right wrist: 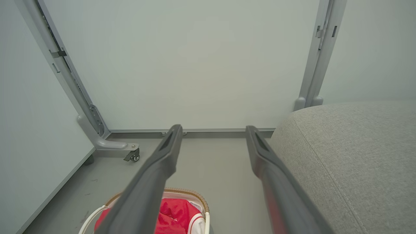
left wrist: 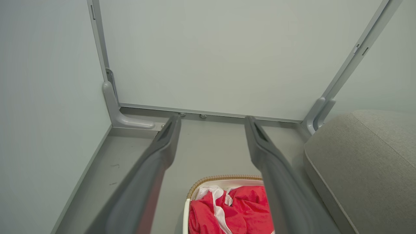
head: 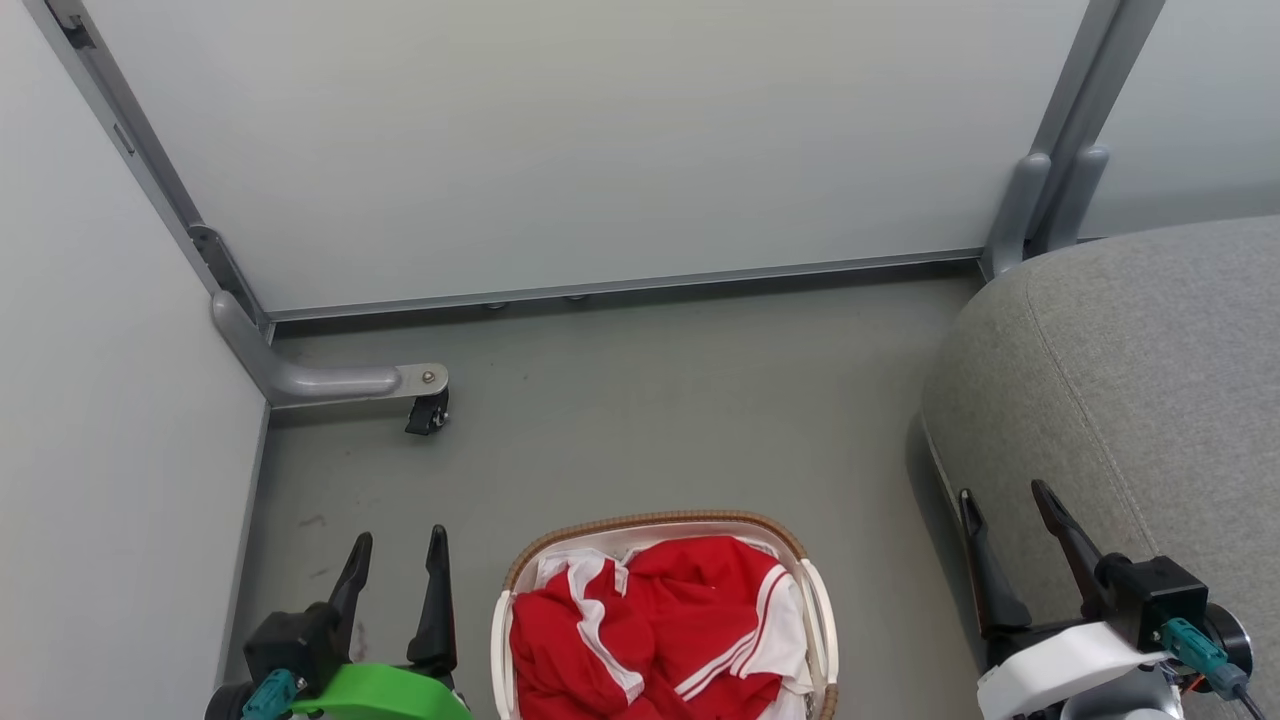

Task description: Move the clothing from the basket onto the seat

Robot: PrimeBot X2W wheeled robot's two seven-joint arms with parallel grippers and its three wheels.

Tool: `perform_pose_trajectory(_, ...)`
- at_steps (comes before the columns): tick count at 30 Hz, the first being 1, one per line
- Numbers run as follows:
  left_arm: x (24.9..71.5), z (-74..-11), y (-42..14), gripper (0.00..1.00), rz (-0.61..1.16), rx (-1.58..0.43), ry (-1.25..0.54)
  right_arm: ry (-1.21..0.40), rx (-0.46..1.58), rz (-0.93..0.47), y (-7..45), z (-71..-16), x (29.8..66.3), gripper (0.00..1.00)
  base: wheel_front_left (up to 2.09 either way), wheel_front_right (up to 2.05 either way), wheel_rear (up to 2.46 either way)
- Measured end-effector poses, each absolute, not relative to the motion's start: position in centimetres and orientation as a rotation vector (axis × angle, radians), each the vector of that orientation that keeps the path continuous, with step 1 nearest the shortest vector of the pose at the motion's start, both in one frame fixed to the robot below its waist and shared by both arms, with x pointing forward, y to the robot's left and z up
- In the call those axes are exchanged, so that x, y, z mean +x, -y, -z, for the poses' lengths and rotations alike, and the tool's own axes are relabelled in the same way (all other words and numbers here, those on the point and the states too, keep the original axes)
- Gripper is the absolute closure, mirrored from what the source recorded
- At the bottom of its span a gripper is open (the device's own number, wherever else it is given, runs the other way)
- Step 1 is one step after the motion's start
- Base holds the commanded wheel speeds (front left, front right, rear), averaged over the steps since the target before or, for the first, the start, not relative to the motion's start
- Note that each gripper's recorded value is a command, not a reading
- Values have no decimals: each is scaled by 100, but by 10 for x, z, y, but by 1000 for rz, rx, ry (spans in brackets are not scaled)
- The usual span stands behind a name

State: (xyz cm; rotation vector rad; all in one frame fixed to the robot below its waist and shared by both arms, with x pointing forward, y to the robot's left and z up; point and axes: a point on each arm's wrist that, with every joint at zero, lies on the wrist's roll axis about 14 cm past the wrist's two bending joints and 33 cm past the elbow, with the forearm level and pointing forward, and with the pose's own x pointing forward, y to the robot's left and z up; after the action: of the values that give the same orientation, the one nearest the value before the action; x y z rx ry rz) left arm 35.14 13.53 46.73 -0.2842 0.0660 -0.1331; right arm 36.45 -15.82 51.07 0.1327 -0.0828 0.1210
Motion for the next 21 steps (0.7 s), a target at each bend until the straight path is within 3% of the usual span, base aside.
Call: perform_pose_trajectory(21,348,-461,-131,0,158,-220,-72,85,67,-137,155,-507,364,0,0,0,0)
